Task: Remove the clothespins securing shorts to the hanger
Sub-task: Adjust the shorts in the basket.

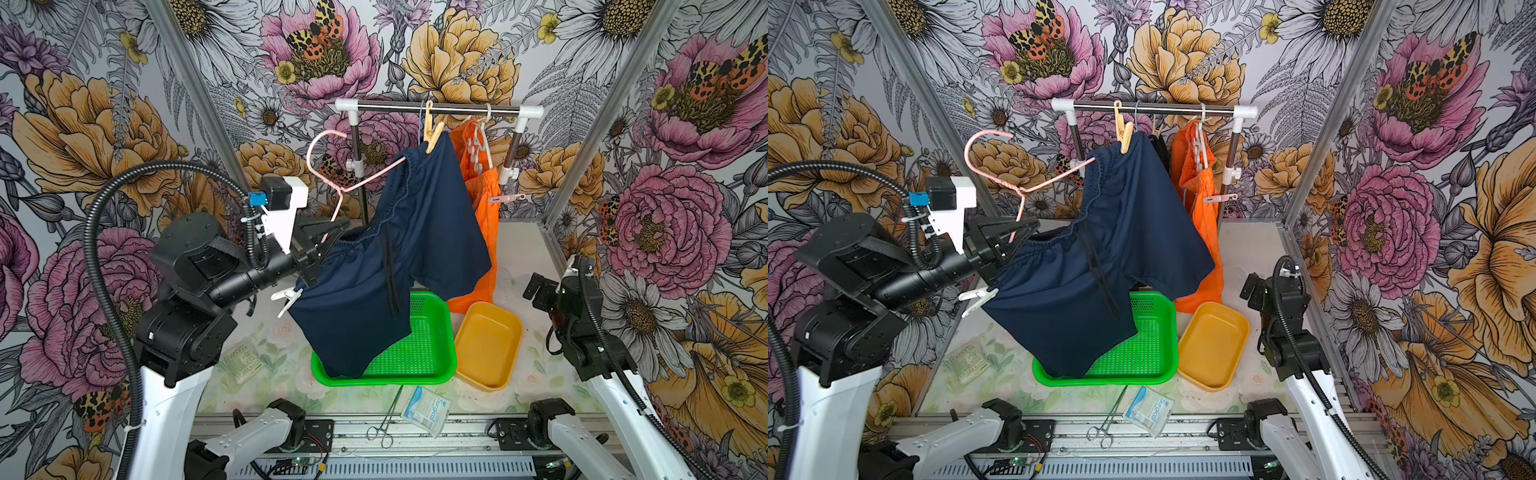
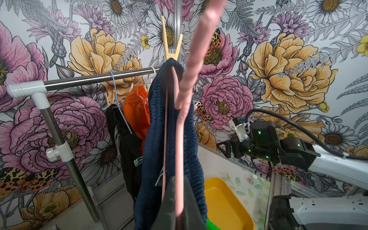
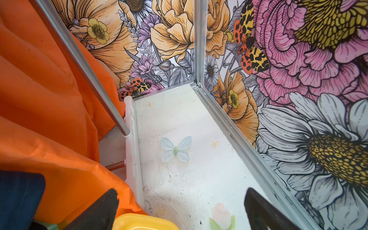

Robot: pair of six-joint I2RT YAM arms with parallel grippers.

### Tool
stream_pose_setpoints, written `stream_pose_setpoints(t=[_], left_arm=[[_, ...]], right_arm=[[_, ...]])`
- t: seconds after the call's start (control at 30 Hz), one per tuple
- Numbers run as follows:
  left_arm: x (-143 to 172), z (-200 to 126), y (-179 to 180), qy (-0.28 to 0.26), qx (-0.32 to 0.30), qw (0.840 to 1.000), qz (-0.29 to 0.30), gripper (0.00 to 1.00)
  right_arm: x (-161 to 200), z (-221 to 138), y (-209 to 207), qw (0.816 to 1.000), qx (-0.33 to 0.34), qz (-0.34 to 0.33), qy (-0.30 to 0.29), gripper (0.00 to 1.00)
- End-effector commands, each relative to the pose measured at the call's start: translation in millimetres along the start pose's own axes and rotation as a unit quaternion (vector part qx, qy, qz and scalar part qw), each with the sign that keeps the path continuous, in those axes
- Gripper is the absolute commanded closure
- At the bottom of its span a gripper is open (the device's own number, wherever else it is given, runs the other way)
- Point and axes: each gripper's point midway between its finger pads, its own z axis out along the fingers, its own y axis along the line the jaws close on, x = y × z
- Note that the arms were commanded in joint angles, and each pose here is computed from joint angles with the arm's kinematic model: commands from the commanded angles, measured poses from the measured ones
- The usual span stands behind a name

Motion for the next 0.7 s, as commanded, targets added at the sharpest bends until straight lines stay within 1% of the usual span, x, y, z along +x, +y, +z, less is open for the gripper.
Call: stream_pose_setpoints(t=[0.0, 0.17, 0.37, 0.5, 0.67], left_arm=[[-34.2, -41.1, -19.1, -0.093, -0.008, 0.993, 0.072, 1.00], [-11.0, -70.1, -27.6, -0.101, -0.028, 0.989, 0.102, 1.00], [8.4, -91.0, -39.8, -0.104, -0.026, 0.986, 0.130, 1.00], [24.0, -88.9, -38.7, -0.081, -0.024, 0.989, 0.125, 1.00], [46.9, -68.4, -34.8, -0.039, -0.001, 0.994, 0.105, 1.00]], right_arm=[[-8.8, -8.3, 1.9, 1.000, -0.008, -0.009, -0.007, 0.00], [-17.7, -12.2, 19.6, 0.999, -0.054, -0.001, -0.001, 0.02], [-25.6, -22.6, 48.1, 0.991, -0.129, 0.018, 0.013, 0.12], [-27.5, -28.4, 57.1, 0.988, -0.154, 0.026, 0.017, 0.13], [-30.6, -31.2, 62.3, 0.986, -0.163, 0.022, 0.023, 0.13]])
